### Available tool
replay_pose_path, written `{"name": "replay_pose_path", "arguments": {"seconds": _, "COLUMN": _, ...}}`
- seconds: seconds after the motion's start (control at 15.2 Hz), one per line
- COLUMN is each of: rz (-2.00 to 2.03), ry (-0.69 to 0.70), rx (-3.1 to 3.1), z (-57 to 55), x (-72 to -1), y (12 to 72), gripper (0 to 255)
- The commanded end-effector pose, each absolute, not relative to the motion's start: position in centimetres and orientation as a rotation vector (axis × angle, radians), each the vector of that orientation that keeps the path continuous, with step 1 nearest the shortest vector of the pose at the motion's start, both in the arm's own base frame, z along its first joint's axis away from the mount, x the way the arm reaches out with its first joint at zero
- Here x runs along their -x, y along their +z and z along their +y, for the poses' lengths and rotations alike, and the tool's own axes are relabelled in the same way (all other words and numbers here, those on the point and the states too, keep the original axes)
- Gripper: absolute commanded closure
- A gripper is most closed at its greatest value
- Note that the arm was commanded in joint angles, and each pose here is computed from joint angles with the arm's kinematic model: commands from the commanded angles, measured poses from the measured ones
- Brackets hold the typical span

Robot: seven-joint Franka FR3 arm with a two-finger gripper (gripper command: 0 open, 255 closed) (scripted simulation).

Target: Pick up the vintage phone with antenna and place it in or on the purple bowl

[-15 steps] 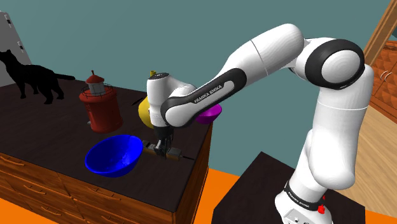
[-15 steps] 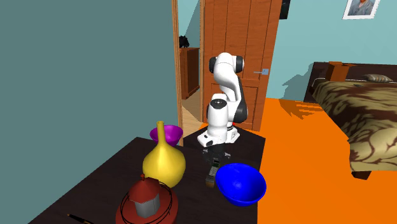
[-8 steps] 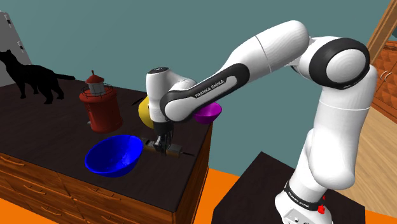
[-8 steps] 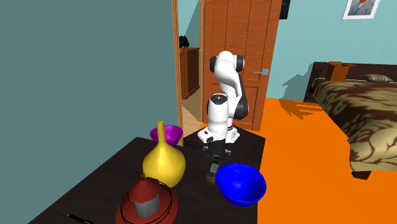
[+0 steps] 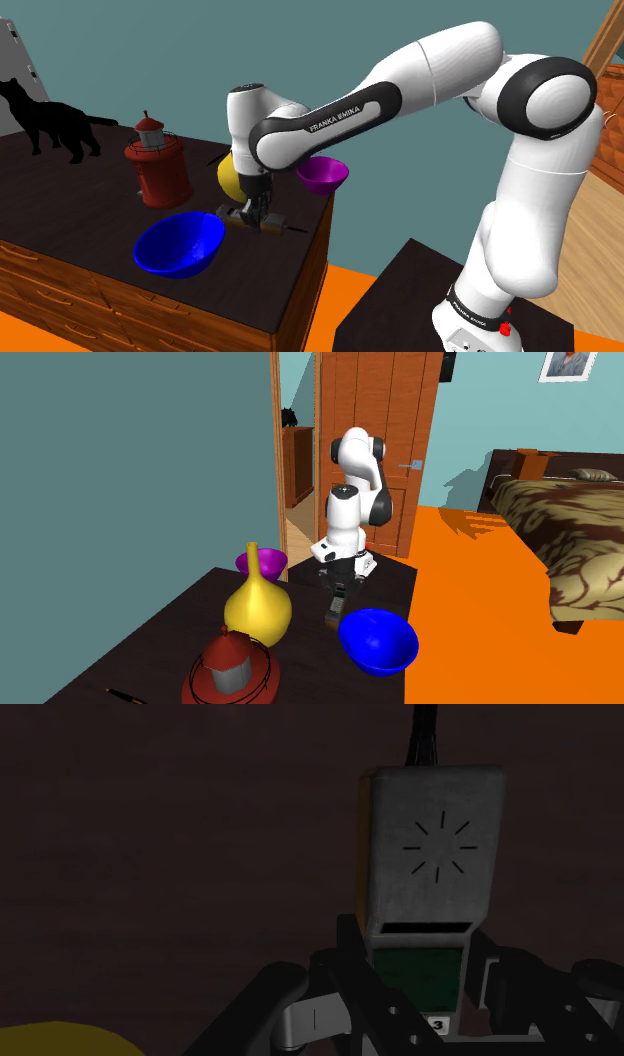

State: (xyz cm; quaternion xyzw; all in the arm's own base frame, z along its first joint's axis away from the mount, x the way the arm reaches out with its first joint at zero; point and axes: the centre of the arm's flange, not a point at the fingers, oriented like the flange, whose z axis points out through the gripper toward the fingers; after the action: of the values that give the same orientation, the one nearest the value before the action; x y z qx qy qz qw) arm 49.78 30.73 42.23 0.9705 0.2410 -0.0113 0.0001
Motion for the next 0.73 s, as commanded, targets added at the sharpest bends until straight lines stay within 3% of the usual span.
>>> {"name": "replay_pose_path", "arguments": {"seconds": 0.0, "rz": 0.757, "ry": -0.036, "rx": -3.048, "z": 30.7, "x": -49.8, "y": 43.3, "gripper": 255}}
{"name": "replay_pose_path", "arguments": {"seconds": 0.66, "rz": 0.757, "ry": -0.036, "rx": -3.048, "z": 30.7, "x": -49.8, "y": 48.6, "gripper": 255}}
